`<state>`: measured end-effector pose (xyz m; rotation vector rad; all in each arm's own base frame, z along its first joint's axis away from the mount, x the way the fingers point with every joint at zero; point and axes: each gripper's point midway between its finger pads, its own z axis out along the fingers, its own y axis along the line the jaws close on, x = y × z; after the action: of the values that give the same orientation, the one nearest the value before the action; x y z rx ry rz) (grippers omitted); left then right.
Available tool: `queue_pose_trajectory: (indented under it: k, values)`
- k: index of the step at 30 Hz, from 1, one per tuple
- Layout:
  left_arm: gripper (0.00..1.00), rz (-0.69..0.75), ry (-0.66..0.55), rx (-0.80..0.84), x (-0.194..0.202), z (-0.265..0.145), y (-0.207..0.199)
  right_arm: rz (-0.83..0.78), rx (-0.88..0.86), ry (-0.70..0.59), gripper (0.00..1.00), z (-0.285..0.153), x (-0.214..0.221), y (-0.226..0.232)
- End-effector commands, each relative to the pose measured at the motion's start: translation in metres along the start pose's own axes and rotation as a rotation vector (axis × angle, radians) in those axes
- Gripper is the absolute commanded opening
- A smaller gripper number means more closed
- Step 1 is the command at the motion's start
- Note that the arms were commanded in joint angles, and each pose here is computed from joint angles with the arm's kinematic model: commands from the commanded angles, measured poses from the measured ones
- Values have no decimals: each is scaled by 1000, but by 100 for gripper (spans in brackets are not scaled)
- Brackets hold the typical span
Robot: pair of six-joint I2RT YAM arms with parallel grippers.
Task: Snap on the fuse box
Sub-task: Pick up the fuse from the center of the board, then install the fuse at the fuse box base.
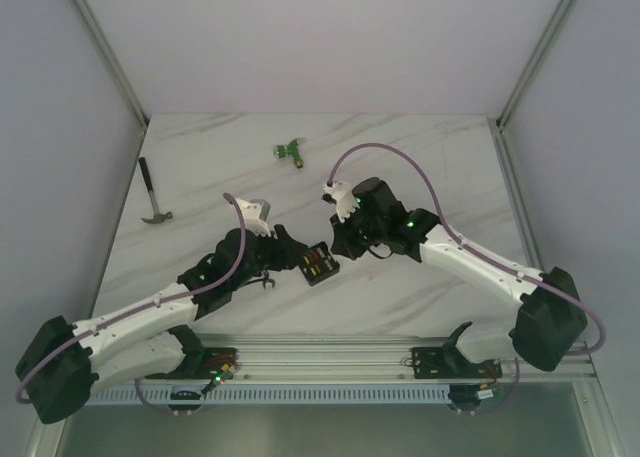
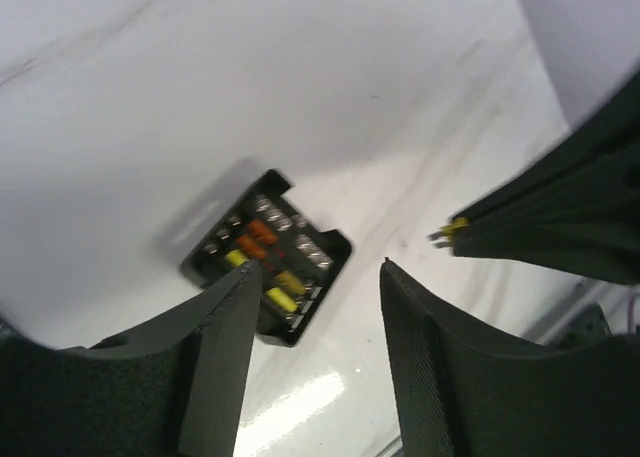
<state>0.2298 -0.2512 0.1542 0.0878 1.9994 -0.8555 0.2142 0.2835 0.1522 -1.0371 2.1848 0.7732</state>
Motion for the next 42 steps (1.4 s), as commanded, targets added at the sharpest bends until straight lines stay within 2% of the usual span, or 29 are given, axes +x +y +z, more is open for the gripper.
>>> queue_pose_trajectory:
  k: [1,13,22,42]
  values:
    - [63,-155,10,-172,14,6,44,102,201,32,0,9,-3,-23]
    - [99,-315,68,-263,35,13,75,110,341,214,0,55,24,-18]
    - [100,-398,63,-303,37,9,93,126,393,298,0,77,42,-20]
    - [100,-413,50,-294,35,3,93,129,441,368,0,94,56,-20]
